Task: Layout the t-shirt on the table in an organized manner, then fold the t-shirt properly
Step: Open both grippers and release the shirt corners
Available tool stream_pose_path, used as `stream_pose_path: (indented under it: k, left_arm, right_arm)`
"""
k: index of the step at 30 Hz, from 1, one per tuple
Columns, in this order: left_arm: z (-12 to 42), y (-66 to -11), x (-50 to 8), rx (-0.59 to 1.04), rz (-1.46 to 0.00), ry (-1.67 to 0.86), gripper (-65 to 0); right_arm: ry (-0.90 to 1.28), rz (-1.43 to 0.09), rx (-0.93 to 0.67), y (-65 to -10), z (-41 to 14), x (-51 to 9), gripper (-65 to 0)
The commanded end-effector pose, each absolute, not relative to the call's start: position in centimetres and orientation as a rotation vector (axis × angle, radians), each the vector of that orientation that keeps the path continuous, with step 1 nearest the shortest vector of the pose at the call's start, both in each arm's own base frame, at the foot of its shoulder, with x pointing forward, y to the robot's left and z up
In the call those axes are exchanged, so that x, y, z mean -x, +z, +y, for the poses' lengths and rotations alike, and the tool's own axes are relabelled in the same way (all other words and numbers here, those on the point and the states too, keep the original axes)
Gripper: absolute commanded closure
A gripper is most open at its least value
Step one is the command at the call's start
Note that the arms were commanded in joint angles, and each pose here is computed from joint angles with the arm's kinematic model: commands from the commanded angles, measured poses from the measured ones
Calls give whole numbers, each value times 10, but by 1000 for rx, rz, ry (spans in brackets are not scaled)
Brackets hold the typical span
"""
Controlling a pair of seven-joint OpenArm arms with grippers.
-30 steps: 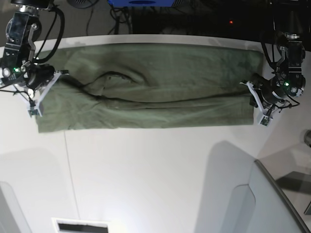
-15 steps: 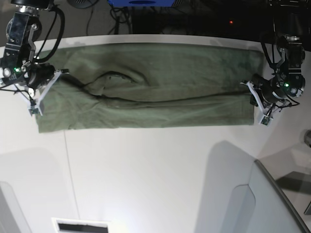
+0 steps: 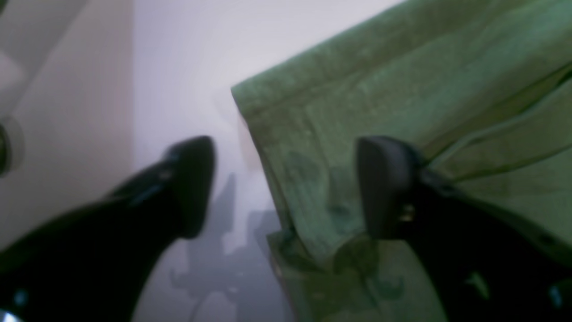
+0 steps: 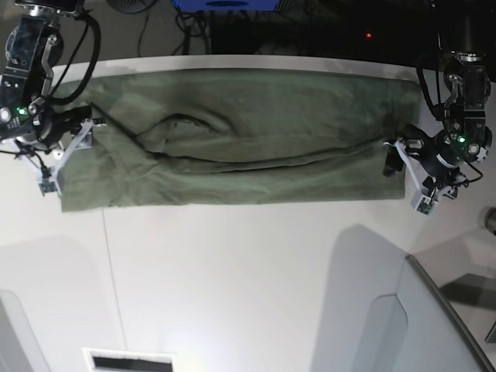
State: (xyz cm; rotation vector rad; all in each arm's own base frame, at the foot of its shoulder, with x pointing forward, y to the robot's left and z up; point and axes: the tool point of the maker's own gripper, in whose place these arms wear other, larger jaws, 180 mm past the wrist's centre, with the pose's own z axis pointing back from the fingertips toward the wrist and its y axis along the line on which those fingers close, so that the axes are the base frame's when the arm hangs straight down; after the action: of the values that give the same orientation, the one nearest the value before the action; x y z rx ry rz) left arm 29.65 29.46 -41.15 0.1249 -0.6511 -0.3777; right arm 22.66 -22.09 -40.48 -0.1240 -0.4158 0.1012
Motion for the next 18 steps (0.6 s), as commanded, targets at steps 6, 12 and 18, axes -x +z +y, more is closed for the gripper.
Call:
stream_pose_path:
  k: [6, 12, 18]
  left_arm:
    - [324, -350, -322, -73, -867, -151, -459]
    - [336, -332, -319, 163, -972, 38, -123]
    - [347, -373, -303, 268, -902, 80, 0]
  right_arm:
    - [70, -500, 153, -384, -235, -246, -389]
    - [68, -553, 127, -385, -226, -251, -389]
    - [74, -566, 115, -387, -220, -250, -389]
